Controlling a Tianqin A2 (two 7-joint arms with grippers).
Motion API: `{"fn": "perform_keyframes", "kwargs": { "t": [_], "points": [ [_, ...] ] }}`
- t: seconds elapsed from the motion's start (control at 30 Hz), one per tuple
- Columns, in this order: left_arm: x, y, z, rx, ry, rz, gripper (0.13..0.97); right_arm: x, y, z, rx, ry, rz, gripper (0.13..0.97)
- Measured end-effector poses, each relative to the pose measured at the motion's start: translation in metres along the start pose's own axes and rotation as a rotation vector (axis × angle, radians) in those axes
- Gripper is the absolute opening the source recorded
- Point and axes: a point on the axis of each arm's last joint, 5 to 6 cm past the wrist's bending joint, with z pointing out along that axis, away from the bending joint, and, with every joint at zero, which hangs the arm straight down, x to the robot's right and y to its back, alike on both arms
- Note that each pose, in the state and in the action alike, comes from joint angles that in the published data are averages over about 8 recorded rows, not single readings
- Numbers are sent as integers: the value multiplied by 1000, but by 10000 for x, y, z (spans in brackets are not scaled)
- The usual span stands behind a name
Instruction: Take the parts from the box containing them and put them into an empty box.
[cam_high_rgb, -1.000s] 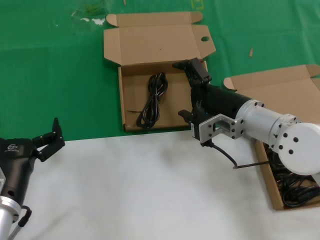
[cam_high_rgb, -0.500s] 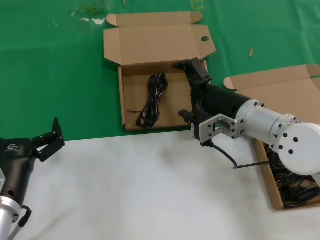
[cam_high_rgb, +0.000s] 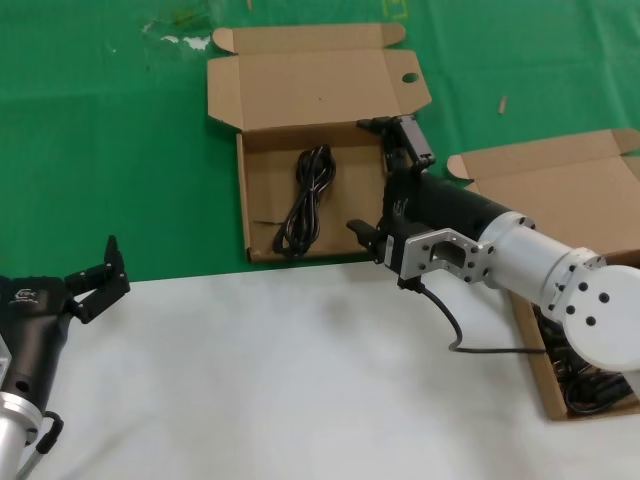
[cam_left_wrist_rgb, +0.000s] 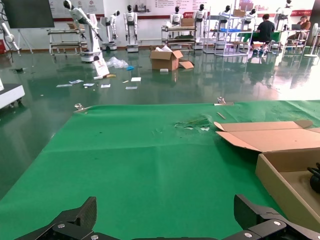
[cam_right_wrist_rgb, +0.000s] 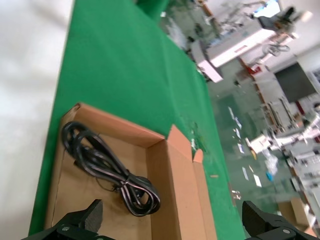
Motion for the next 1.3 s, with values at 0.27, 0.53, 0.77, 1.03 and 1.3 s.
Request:
{"fn": "perform_keyframes", "kwargs": {
  "t": [0.27,0.53,0.77,1.03,1.3],
  "points": [
    [0,0,0,0,0,0,966,-109,-12,-85,-2,61,163,966],
    [0,0,0,0,0,1,966,-216,-13,-183,-11,123,328,966],
    [0,0,0,0,0,0,966,-311,-6,-279,-24,179,471,966],
    [0,0,0,0,0,0,966,-420,10,-401,-44,243,632,966],
    [0,0,0,0,0,0,966,-532,33,-535,-71,309,791,966]
  ]
}}
